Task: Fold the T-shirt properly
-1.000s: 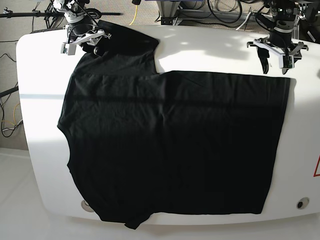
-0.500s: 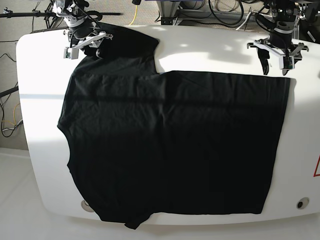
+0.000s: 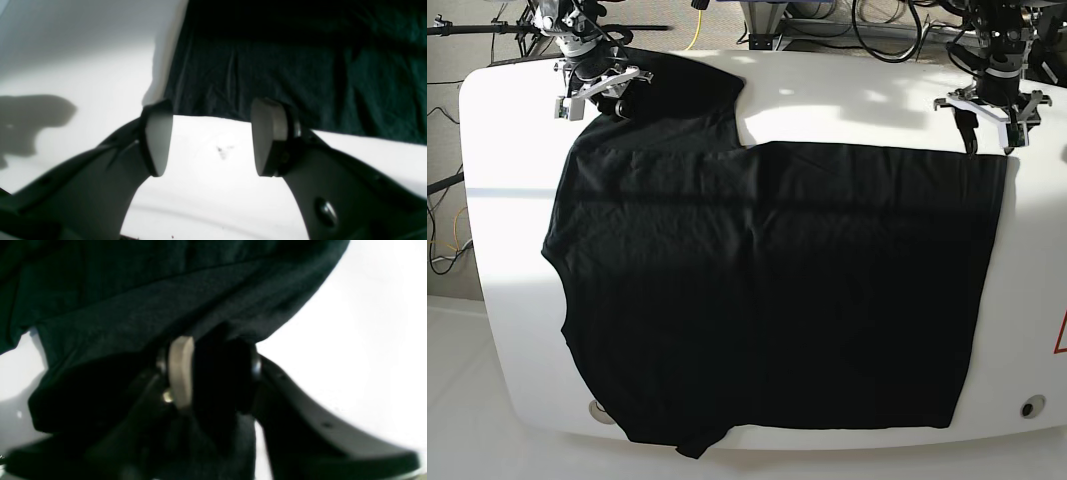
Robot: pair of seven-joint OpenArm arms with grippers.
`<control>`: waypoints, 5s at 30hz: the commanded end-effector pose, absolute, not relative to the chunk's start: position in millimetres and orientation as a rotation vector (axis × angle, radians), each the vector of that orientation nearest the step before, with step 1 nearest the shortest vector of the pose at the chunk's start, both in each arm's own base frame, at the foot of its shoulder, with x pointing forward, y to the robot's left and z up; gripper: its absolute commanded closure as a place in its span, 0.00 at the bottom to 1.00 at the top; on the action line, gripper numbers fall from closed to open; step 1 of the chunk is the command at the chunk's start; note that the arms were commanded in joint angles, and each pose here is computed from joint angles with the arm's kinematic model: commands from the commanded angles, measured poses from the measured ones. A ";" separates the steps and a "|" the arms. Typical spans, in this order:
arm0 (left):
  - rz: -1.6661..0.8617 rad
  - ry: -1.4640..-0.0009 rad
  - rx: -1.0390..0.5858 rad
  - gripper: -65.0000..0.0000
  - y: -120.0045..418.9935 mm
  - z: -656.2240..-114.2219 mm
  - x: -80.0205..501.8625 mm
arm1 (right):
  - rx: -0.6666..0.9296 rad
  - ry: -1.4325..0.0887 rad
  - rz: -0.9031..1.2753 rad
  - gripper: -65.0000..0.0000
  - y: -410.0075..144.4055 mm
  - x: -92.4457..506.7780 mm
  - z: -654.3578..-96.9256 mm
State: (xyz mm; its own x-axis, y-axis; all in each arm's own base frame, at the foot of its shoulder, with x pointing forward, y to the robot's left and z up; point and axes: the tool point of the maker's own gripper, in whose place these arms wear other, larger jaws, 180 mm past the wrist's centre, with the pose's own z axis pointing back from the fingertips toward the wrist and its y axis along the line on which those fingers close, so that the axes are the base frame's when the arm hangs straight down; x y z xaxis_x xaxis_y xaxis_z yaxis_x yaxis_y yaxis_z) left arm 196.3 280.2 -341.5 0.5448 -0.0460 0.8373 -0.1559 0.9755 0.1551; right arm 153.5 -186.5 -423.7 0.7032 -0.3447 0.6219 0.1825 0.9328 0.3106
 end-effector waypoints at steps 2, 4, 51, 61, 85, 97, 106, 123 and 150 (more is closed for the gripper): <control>0.076 -1.035 0.206 0.45 284.0 -334.3 205.9 | 0.220 -0.711 -0.287 0.90 -190.0 149.3 -425.3; 0.078 -1.037 0.200 0.45 284.6 -335.2 208.7 | 0.220 -0.713 -0.288 0.96 -190.2 149.9 -424.9; 0.364 -0.953 0.009 0.41 409.1 -361.4 207.0 | 0.252 -0.654 -0.244 1.00 -171.4 142.0 -434.3; 0.382 -0.966 -0.001 0.44 407.8 -364.8 215.2 | 0.249 -0.649 -0.242 1.00 -171.6 139.6 -434.6; 0.296 -0.927 -0.093 0.43 363.7 -387.5 231.6 | 0.264 -0.641 -0.242 1.00 -166.3 137.9 -436.1; 0.262 -0.914 -0.132 0.44 347.1 -394.3 235.7 | 0.269 -0.646 -0.237 1.00 -164.5 138.9 -435.1; 0.242 -0.901 -0.172 0.44 334.8 -400.8 235.3 | 0.274 -0.648 -0.236 0.99 -162.9 138.6 -435.3; 0.239 -0.880 -0.190 0.43 329.5 -407.8 232.8 | 0.280 -0.657 -0.224 0.99 -161.1 140.3 -433.9; 0.196 -0.926 -0.174 1.00 328.3 -395.7 239.4 | 0.282 -0.693 -0.226 1.00 -162.6 147.4 -426.5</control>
